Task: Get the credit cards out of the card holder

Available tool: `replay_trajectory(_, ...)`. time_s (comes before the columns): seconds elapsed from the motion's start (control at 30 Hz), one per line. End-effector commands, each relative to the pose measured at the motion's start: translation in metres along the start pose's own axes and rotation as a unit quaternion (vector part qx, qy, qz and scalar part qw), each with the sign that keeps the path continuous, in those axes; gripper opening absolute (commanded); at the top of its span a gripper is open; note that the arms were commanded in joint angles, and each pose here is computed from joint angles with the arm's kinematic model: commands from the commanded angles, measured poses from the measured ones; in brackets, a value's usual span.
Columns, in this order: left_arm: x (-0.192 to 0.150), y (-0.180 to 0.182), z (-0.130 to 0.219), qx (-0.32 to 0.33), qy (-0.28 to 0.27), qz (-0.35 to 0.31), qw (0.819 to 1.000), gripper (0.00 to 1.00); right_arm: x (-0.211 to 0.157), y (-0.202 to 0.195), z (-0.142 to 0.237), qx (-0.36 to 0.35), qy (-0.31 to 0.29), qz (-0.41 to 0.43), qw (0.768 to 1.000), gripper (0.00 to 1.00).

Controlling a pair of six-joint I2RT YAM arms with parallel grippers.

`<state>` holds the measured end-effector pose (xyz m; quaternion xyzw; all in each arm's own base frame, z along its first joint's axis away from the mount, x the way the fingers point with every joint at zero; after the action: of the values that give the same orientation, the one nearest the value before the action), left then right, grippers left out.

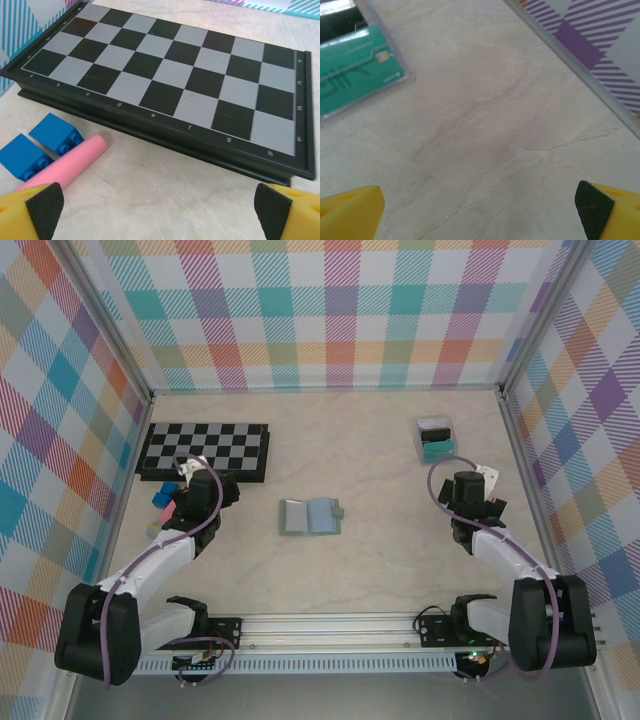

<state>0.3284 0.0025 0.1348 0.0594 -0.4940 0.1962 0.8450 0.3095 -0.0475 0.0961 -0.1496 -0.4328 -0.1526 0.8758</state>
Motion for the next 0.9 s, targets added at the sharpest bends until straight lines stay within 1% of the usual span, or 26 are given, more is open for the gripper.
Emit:
replay_trajectory(0.0, 0.011, -0.006, -0.012, -0.030, -0.039, -0.015, 0.999, 1.00, 0.040, 0.025, 0.000, 0.065, -0.094, 0.013, 0.993, 1.00)
replay_trajectory(0.1, 0.006, -0.017, -0.019, -0.070, -0.047, -0.028, 0.996, 1.00, 0.037, 0.037, -0.005, 0.094, -0.106, 0.030, 0.989, 1.00)
replay_trajectory(0.17, 0.004, -0.023, -0.022, -0.096, -0.055, -0.037, 0.993, 1.00, 0.040, 0.045, -0.006, 0.113, -0.128, 0.038, 0.985, 1.00)
replay_trajectory(0.27, 0.003, -0.025, -0.025, -0.134, -0.072, -0.027, 0.988, 1.00, 0.049, 0.053, -0.003, 0.156, -0.166, 0.035, 0.973, 1.00)
replay_trajectory(0.37, 0.000, -0.025, -0.030, -0.150, -0.068, -0.028, 0.986, 1.00, 0.049, 0.056, -0.009, 0.173, -0.161, 0.034, 0.971, 1.00)
replay_trajectory(0.5, -0.004, -0.029, -0.037, -0.165, -0.071, -0.036, 0.983, 1.00, 0.046, 0.065, -0.015, 0.192, -0.163, 0.040, 0.967, 1.00)
replay_trajectory(0.6, -0.009, -0.030, -0.044, -0.165, -0.070, -0.039, 0.983, 1.00, 0.043, 0.070, -0.020, 0.201, -0.160, 0.046, 0.965, 1.00)
replay_trajectory(0.87, -0.021, -0.026, -0.067, -0.136, -0.053, -0.035, 0.989, 1.00, 0.036, 0.077, -0.030, 0.205, -0.153, 0.052, 0.965, 1.00)
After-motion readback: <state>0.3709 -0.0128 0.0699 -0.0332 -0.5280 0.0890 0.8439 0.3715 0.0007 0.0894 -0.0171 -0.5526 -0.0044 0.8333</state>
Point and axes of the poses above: each hand's point on the last joint's axis, 136 mm out from that joint toward the fingers, its own z axis back along the fingers, its own y axis along the line the jaws close on, x = y × z, the point moved 1 cm from there along z, back along the fingers, and after that the axes turned 6 degrees about z, right-handed, at the moved point
